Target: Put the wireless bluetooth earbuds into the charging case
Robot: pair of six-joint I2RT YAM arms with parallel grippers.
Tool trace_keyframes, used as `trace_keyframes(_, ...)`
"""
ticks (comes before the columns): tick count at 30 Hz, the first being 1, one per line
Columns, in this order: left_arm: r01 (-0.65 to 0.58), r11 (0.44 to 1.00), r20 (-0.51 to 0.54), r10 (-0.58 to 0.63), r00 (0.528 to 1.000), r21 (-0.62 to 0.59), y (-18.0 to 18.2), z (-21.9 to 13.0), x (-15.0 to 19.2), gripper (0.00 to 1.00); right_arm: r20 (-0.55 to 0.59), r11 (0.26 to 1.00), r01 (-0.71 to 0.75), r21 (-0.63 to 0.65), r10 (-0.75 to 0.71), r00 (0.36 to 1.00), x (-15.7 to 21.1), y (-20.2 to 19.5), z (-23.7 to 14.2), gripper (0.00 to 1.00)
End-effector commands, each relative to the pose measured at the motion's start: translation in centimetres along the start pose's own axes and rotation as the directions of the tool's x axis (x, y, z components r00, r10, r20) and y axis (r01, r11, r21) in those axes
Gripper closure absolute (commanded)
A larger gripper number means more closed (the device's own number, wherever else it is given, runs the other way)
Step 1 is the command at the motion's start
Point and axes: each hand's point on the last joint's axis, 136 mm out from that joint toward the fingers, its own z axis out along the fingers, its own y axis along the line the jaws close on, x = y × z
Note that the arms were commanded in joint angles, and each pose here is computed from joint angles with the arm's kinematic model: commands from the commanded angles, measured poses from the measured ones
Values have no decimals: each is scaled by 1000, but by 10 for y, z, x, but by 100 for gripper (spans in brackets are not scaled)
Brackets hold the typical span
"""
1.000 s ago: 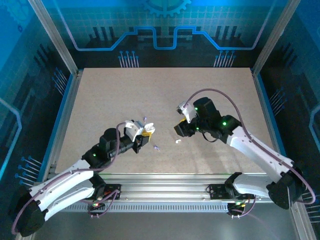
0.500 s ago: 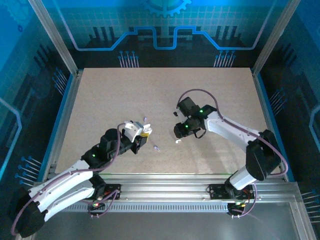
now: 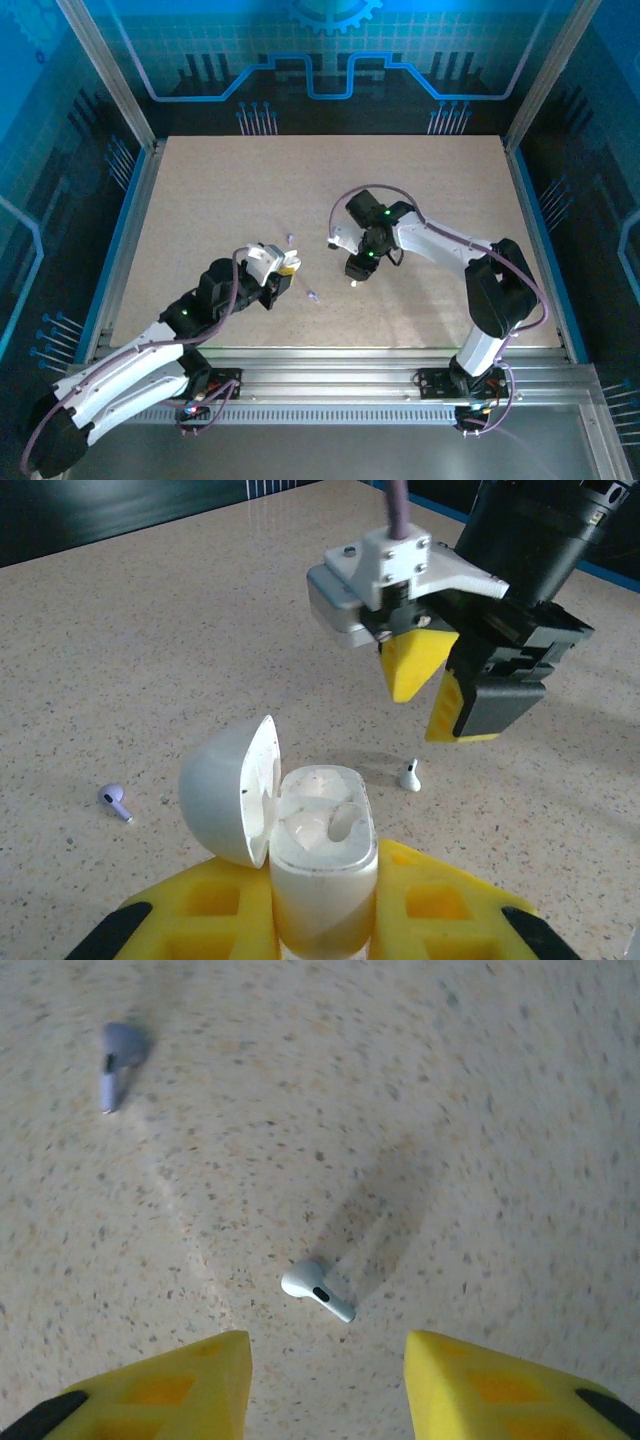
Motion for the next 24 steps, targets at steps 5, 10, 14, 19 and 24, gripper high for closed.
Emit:
trace_keyframes(5, 15, 998, 45, -13, 999, -56, 9, -14, -19, 80, 166, 888, 453, -76, -437, 884, -8, 9, 6, 57)
trace_keyframes(10, 19, 997, 32, -17, 999, -73, 12, -18, -17, 80, 88, 848, 523, -81, -517, 852, -1, 5, 21, 57)
trace_keyframes(14, 15, 996, 23, -13, 1000, -91, 14, -21, -15, 80, 47, 829, 556, -58, -554, 831, -3, 0, 31, 57)
trace_keyframes(19, 10, 996, 35, -7, 999, -87, 14, -25, -15, 80, -1, 804, 592, -58, -593, 805, -2, -3, 44, 57)
trace_keyframes(24, 4, 995, 34, -1, 999, -96, 15, -27, -15, 80, -59, 784, 614, -86, -619, 783, 6, -6, 56, 57)
